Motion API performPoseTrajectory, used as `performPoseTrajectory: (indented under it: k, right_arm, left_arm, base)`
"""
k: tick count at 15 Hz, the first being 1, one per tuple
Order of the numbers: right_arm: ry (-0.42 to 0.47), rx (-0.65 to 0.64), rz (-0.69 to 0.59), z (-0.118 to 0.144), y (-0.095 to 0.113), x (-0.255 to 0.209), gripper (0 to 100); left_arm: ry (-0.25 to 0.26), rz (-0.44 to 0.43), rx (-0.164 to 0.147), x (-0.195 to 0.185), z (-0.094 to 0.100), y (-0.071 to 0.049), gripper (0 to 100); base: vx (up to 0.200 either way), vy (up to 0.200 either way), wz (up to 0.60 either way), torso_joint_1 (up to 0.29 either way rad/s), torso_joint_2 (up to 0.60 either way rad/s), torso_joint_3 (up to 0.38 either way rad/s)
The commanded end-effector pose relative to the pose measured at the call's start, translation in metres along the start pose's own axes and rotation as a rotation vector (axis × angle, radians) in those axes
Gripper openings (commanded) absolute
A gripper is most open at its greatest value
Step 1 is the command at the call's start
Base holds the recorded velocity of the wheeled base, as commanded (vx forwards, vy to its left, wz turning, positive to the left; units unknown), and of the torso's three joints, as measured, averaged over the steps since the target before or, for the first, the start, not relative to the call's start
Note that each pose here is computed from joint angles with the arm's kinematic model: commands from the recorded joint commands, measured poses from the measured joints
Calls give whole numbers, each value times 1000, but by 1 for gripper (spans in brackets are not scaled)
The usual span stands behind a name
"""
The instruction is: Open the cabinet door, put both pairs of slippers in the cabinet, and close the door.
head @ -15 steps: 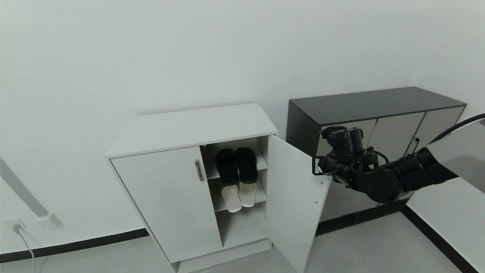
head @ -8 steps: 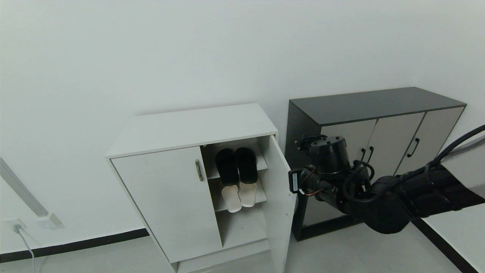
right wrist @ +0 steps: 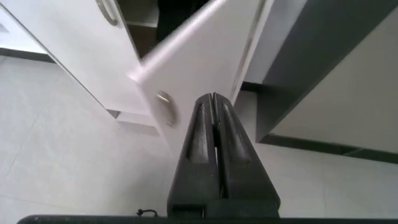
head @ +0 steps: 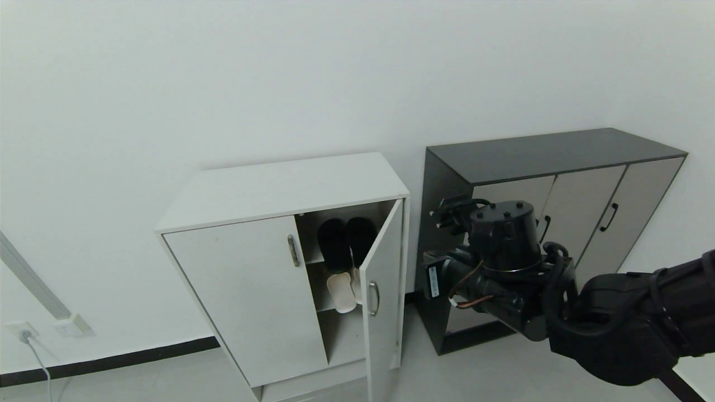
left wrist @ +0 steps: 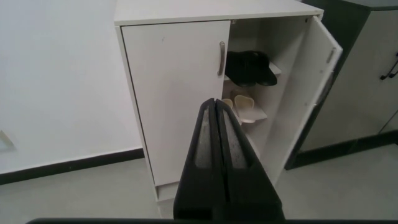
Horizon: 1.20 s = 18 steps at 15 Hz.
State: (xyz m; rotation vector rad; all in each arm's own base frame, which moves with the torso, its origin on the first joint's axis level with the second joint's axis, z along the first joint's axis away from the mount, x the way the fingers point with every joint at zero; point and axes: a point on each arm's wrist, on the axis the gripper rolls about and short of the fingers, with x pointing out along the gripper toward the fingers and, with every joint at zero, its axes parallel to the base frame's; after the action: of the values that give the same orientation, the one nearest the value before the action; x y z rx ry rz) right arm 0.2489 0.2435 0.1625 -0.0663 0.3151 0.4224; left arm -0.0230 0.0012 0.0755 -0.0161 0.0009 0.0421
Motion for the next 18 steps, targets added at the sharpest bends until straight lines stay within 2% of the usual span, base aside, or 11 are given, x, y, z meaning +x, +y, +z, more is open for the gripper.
performPoseTrajectory:
  k: [1,3,9,18]
  right_arm:
    - [4,-5,7,-1,2,-4,0]
    - [12,-5,8,-6,2,-3,0]
    - [14,-7,12,-19,1,-4,0]
    - [-11,-3,7,-30,-3,-10,0]
  left_arm:
    - [2,1,-1,0,0,0,0]
    - [2,1,-1,0,0,0,0]
    - [2,1,-1,0,0,0,0]
    - [2,-1,-1,0,0,0,0]
  base:
    - [0,0,0,0,0,0]
    - [0,0,0,0,0,0]
    - [0,0,600,4,3,1]
    - [0,0,0,0,0,0]
